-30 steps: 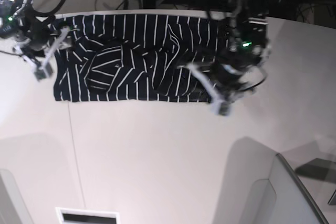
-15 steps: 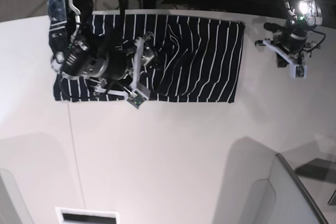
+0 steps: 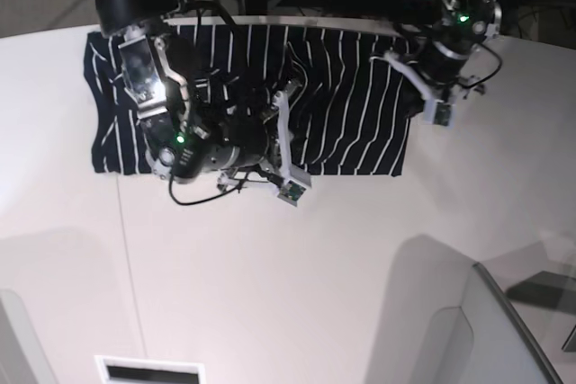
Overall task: Layout the t-shirt on the table in an organized manner, then fold the t-shirt properly
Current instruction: 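Press the bunched middle of the shirt flat with the right gripper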
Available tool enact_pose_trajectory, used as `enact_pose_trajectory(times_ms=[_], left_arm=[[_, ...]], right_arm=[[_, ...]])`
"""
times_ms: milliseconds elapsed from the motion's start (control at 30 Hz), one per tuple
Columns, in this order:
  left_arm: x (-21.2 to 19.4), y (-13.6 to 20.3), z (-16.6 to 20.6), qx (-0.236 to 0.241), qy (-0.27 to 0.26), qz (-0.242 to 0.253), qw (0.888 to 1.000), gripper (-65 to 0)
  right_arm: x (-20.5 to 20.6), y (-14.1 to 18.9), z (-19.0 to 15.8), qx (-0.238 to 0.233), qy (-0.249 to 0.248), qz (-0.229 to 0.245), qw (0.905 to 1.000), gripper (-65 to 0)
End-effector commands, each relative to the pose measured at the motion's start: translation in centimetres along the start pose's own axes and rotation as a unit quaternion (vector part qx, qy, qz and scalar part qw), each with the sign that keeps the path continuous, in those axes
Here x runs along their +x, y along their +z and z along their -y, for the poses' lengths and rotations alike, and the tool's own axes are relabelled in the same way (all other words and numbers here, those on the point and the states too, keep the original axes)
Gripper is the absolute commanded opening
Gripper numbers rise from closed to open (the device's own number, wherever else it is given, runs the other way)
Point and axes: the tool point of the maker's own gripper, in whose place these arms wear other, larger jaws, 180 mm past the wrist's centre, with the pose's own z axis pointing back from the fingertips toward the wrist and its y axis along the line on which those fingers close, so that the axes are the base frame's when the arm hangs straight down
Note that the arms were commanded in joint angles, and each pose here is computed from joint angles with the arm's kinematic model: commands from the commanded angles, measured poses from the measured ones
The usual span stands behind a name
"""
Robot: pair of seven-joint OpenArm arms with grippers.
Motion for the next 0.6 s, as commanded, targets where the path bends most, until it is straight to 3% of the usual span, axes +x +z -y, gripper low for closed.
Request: enact_pose_trajectory(times_ms=[0, 300, 567], left_arm=[[0.5, 0.1, 0.1, -0.002, -0.005, 0.011, 1.000, -65.0], [-2.3, -0.2, -0.8, 0.000, -0.009, -0.028, 1.000, -65.0], [-6.3, -1.1, -1.5, 0.003, 0.010, -0.078, 0.997, -65.0]], right_arm=[[1.9, -0.1, 0.2, 0.006, 0.005, 0.027, 0.9996, -63.0], [-1.3, -3.3, 3.7, 0.022, -0.052, 0.008, 0.9984, -63.0], [-3.4, -3.0, 7.3, 0.002, -0.069, -0.009, 0.9976, -63.0]])
